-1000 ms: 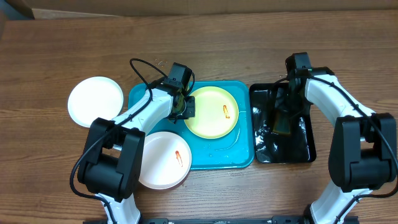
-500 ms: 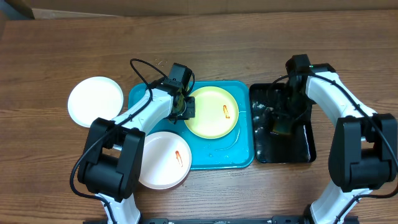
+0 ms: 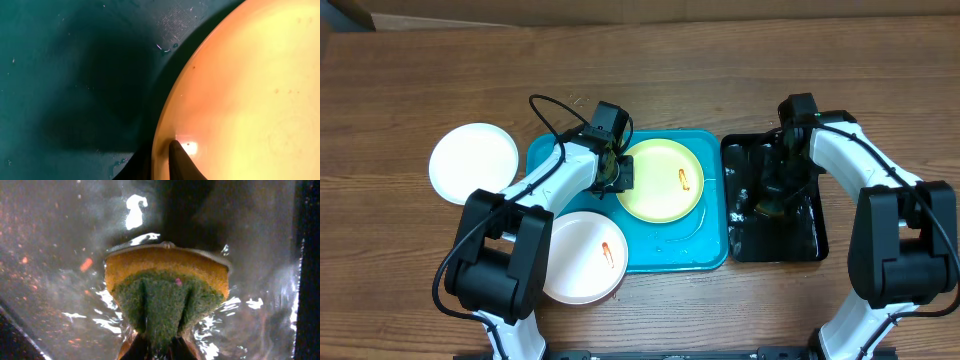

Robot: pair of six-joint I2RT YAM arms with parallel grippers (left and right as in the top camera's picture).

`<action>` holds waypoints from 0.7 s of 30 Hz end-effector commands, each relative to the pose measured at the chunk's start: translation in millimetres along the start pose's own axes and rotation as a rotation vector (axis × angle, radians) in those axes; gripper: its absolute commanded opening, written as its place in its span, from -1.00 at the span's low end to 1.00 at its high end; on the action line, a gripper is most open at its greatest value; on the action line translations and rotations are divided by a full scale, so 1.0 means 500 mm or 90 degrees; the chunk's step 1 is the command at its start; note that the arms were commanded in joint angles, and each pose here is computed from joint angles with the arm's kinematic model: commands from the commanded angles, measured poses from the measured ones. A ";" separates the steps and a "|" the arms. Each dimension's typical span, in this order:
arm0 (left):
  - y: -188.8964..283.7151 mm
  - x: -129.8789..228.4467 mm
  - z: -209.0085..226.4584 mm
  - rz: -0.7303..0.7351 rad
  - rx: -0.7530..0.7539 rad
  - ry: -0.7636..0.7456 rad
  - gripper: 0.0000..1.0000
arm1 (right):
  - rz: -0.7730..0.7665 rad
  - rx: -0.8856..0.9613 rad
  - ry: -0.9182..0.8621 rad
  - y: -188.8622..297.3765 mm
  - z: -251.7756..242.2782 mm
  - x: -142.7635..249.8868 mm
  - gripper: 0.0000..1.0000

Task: Clean dirty plates on tray and stack at the side
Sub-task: 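Rub the sponge in the black tray water with the right gripper, then keep dipping and squeezing the sponge in the black tray water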

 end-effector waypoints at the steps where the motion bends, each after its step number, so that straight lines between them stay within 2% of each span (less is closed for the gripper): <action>1: -0.012 0.003 -0.006 0.009 0.002 -0.005 -0.71 | 0.012 0.003 0.001 -0.002 -0.003 0.008 -0.92; 5: -0.012 0.001 -0.007 0.007 0.002 -0.006 -0.70 | 0.031 -0.009 0.056 0.006 0.001 0.016 -0.92; 11: -0.012 -0.002 -0.007 0.003 0.003 -0.006 -0.69 | 0.027 -0.026 0.055 0.049 0.017 0.030 -0.92; 17: -0.012 -0.009 -0.009 -0.009 0.005 -0.006 -0.65 | 0.021 0.039 0.040 0.055 0.019 0.059 -0.92; 21: -0.012 -0.018 -0.010 -0.023 0.007 -0.010 -0.66 | -0.019 0.091 0.056 0.054 0.030 0.064 -0.92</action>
Point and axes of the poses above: each gripper's point midway between its finger pads, its own y axis back along the fingers, its own z axis along the line the jaws close on, x = y × z, the point moved 4 cm from there along y, back along the fingers, and after that the axes turned 10 degrees about -y, right-handed, at the moved point
